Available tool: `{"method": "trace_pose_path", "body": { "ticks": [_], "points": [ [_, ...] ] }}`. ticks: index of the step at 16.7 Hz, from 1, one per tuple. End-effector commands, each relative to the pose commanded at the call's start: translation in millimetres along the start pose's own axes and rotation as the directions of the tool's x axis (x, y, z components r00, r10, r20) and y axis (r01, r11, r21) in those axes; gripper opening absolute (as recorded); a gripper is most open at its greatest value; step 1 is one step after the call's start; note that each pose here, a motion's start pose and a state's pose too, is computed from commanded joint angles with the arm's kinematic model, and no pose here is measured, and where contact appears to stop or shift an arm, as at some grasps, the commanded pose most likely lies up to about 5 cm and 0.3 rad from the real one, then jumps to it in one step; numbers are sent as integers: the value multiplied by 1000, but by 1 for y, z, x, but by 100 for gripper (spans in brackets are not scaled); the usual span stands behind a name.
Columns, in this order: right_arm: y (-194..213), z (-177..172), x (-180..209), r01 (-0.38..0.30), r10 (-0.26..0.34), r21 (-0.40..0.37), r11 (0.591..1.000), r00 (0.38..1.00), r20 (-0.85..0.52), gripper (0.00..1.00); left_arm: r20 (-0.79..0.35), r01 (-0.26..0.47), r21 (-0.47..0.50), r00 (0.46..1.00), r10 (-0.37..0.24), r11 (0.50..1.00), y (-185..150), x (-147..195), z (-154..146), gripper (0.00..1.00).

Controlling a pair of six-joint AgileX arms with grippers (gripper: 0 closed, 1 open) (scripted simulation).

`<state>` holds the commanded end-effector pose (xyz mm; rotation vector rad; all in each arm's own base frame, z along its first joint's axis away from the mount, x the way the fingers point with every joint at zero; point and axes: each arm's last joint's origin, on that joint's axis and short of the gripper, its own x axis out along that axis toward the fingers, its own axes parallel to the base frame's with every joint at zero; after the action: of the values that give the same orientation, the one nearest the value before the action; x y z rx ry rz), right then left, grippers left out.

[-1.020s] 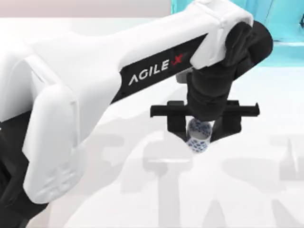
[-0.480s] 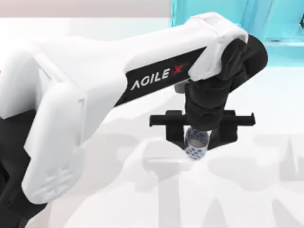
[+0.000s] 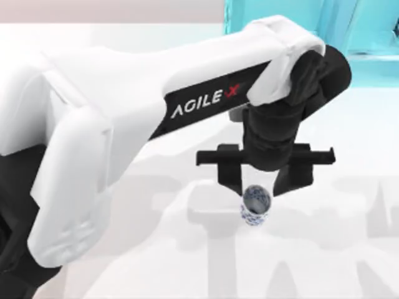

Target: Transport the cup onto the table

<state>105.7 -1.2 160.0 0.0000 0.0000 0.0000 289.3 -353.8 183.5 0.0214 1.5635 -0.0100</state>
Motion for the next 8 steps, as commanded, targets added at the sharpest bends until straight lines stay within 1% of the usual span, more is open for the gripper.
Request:
{"method": "trace_pose_path", "body": {
  "ticks": [4, 5, 8],
  "points": [
    [0, 0, 0, 0, 0, 0, 1000, 1000, 0, 100, 0, 0, 0, 1000, 0, 1000, 0, 0, 0, 98],
    [0, 0, 0, 0, 0, 0, 1000, 1000, 0, 100, 0, 0, 0, 1000, 0, 1000, 0, 0, 0, 100],
    [0, 0, 0, 0, 0, 0, 1000, 1000, 0, 100, 0, 0, 0, 1000, 0, 1000, 0, 0, 0, 100]
  ]
}}
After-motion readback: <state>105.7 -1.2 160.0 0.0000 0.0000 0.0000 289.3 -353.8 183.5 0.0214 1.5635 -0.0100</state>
